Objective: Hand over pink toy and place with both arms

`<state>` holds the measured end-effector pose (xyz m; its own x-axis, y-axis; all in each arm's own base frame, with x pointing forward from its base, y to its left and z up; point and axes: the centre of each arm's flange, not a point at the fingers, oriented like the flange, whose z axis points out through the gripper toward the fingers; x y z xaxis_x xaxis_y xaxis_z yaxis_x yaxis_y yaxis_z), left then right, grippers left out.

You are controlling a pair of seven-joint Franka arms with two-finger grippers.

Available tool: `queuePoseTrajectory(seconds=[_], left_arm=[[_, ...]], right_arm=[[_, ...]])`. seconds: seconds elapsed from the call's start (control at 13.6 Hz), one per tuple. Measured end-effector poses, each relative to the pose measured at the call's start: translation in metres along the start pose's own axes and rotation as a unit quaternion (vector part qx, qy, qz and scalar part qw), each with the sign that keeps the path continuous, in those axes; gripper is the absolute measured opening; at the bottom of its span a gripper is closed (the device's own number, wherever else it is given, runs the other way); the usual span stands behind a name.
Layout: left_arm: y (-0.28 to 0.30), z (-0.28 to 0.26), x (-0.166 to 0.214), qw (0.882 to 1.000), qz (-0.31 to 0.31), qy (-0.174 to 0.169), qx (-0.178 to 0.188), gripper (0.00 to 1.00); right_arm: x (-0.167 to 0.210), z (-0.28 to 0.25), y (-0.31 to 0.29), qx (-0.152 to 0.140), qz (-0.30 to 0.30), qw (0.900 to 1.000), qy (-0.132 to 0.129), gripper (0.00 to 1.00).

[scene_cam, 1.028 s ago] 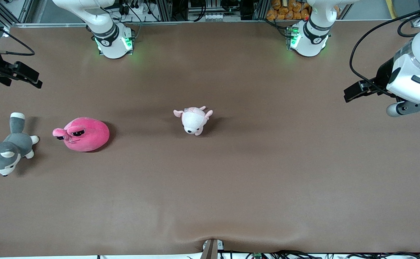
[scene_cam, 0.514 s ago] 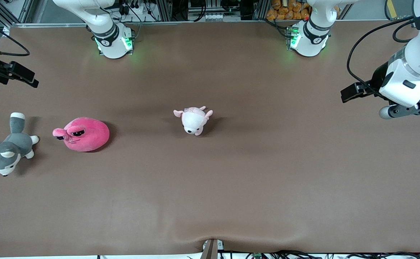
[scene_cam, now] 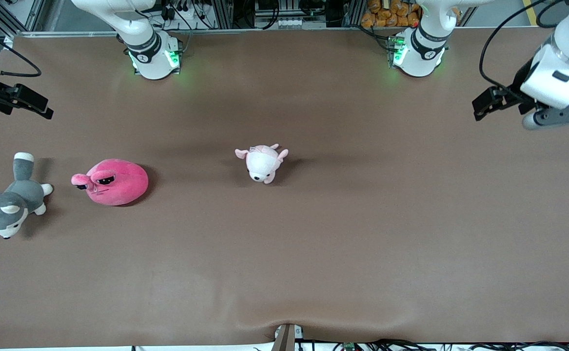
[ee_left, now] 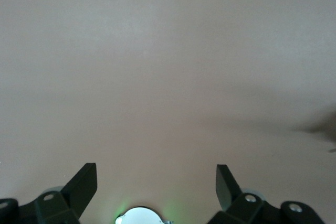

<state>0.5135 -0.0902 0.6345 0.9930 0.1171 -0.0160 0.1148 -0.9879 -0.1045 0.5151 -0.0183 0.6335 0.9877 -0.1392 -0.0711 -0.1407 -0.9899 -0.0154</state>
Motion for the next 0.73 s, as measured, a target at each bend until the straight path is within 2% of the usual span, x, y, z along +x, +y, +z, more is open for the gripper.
queuePoseTrajectory(seconds=[0.22, 0.51, 0.73], left_arm=[[-0.002, -0.01, -0.007, 1.0, -0.001, 0.013, -0.001, 1.0], [-0.002, -0.02, 0.005, 1.0, 0.001, 0.023, -0.008, 1.0], [-0.017, -0.028, 0.007, 0.998, 0.05, 0.023, -0.008, 1.0]], right_arm=[[0.0, 0.0, 0.0, 0.0, 0.0, 1.0, 0.0, 1.0], [0.0, 0.0, -0.001, 0.0, -0.012, 1.0, 0.0, 1.0], [0.0, 0.0, -0.001, 0.0, -0.029, 1.0, 0.0, 1.0]])
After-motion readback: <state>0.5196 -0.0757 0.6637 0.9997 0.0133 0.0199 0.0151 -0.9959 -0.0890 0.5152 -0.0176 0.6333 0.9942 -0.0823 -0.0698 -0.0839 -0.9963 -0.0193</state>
